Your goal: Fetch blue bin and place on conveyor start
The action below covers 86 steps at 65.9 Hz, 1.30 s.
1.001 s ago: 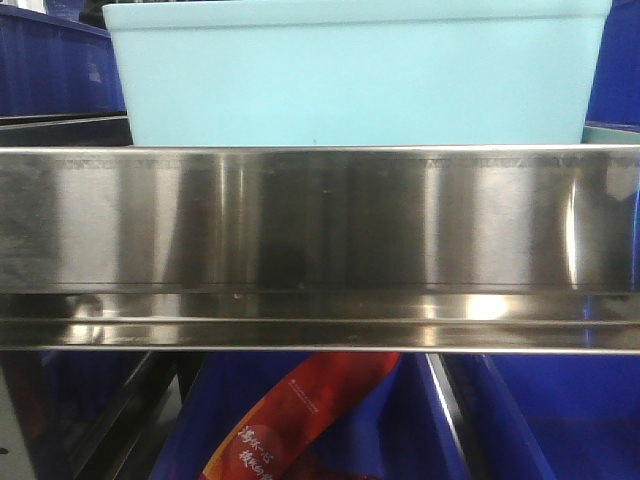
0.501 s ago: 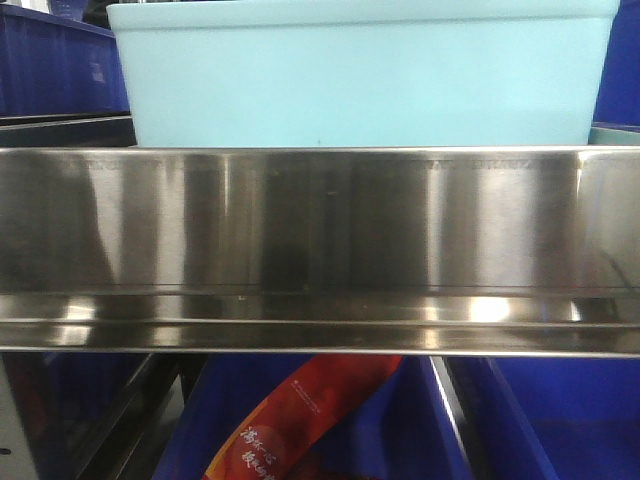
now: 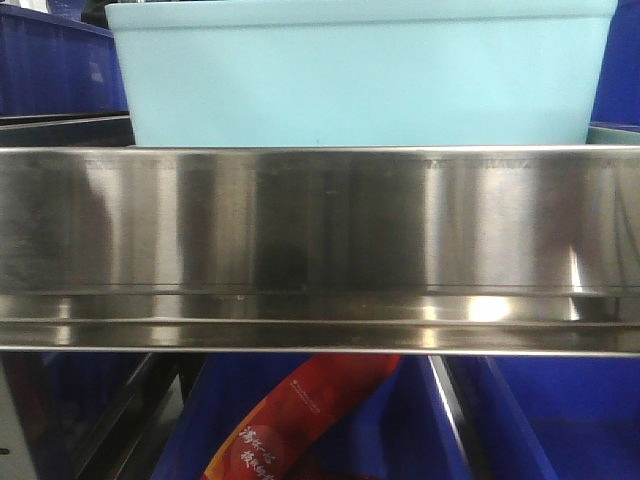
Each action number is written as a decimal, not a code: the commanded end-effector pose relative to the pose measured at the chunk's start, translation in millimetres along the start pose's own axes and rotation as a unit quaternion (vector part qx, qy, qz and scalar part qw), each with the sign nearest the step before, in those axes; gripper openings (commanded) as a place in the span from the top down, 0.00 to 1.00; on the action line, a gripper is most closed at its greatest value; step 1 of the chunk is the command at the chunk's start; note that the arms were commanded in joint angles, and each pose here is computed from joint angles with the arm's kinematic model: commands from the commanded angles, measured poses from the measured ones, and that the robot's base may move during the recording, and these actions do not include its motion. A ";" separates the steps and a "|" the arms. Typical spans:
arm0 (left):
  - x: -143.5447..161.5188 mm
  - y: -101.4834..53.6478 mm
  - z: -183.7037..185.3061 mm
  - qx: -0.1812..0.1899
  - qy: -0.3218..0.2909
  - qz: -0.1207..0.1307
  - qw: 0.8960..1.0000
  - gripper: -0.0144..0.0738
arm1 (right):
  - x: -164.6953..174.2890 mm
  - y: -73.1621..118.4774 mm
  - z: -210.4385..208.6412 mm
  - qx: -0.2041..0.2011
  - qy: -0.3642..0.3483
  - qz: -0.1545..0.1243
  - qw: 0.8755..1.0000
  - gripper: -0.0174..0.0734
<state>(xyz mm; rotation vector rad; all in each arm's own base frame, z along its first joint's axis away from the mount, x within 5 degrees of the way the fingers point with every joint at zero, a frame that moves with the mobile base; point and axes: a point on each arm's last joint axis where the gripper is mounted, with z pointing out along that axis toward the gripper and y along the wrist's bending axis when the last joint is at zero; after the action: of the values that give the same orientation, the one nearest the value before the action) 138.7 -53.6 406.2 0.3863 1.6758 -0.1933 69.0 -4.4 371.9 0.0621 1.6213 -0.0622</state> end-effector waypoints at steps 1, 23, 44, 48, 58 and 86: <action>-12.5 -15.5 24.9 0.049 0.029 0.000 0.998 0.31 | -11.3 1.2 11.2 -0.011 0.016 -0.011 1.000 0.18; -46.9 -37.2 126.5 0.078 0.157 -0.032 0.984 0.31 | -57.8 28.9 92.5 -0.105 0.144 -0.026 0.984 0.18; -42.0 -10.0 205.1 0.011 0.259 -0.094 0.961 0.31 | -81.0 52.2 189.2 -0.121 0.289 -0.004 0.950 0.18; -34.4 -1.1 217.1 0.000 0.272 -0.105 0.957 0.31 | -80.9 55.2 205.4 -0.121 0.307 -0.002 0.944 0.18; -10.1 13.3 240.8 -0.019 0.309 -0.117 0.944 0.31 | -69.0 61.5 242.1 -0.113 0.339 0.016 0.934 0.18; 31.3 13.8 274.4 -0.023 0.360 -0.118 0.925 0.31 | 6.5 72.8 307.7 -0.103 0.448 0.018 0.888 0.18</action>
<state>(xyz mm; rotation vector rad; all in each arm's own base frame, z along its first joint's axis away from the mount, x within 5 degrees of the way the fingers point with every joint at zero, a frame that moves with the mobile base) 391.2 -131.3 338.8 0.2363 2.4578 -0.1982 374.1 42.0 355.7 -0.0558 2.5353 0.1960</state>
